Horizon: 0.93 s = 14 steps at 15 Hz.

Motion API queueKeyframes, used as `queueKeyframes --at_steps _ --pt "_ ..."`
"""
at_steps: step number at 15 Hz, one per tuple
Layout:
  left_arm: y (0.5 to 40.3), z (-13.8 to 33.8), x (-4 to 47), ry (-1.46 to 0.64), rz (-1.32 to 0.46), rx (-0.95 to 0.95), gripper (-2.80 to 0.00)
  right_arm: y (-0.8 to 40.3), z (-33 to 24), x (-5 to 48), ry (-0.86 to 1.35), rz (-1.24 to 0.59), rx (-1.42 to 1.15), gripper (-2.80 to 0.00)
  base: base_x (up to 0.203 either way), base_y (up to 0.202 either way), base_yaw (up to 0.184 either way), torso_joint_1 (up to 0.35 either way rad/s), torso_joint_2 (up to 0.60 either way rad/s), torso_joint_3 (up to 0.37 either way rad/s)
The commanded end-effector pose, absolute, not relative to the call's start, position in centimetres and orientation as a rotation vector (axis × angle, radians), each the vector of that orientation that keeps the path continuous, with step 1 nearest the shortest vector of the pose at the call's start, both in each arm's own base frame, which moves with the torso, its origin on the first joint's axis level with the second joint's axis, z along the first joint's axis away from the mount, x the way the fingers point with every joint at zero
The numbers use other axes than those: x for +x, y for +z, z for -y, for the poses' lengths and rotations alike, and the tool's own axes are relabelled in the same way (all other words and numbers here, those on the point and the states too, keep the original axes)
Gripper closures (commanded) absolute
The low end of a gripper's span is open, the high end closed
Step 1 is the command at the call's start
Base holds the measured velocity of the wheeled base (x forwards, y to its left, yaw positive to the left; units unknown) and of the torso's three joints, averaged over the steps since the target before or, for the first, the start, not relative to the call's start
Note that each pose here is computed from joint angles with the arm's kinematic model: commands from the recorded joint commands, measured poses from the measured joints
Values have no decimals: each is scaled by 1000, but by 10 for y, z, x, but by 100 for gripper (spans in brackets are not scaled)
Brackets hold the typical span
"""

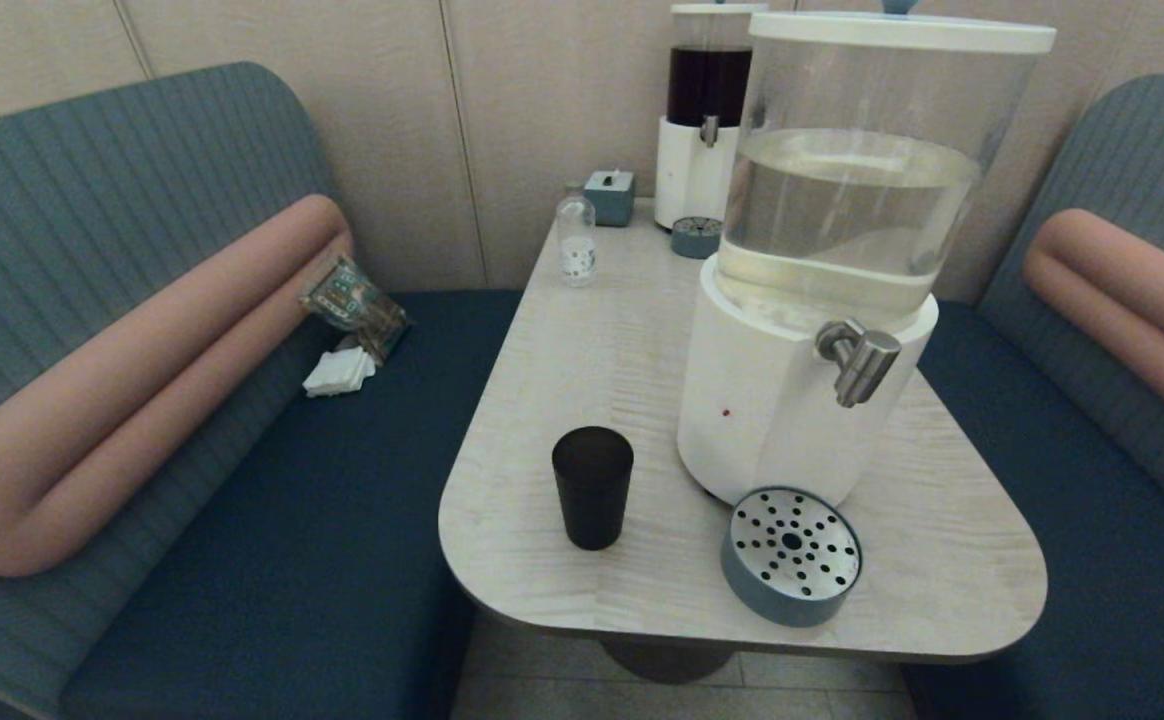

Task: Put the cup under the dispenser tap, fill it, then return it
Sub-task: Pick up the cup

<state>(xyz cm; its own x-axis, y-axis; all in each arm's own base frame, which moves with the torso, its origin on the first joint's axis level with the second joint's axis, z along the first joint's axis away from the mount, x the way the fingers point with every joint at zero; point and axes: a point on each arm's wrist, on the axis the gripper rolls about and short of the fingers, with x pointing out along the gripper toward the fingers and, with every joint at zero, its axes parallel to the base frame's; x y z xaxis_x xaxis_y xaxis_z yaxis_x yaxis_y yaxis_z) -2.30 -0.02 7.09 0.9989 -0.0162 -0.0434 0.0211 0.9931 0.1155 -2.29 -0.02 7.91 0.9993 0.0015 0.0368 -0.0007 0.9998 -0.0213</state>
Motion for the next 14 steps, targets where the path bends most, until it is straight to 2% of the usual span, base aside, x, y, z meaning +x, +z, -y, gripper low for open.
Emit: queueKeyframes --at_steps 1,6,10,14 --pt "71 0 -23 -18 -45 119 0 75 0 -22 1 23 -21 0 0 0 0 0 0 0" --pt "79 0 -25 -10 -7 111 0 75 0 -22 1 23 -21 0 0 0 0 0 0 0" --pt "142 2 -43 -84 73 93 0 75 0 -22 1 25 -22 0 0 0 0 0 0 0" --pt "209 6 3 -274 -49 -109 0 75 0 -22 1 23 -21 0 0 0 0 0 0 0"
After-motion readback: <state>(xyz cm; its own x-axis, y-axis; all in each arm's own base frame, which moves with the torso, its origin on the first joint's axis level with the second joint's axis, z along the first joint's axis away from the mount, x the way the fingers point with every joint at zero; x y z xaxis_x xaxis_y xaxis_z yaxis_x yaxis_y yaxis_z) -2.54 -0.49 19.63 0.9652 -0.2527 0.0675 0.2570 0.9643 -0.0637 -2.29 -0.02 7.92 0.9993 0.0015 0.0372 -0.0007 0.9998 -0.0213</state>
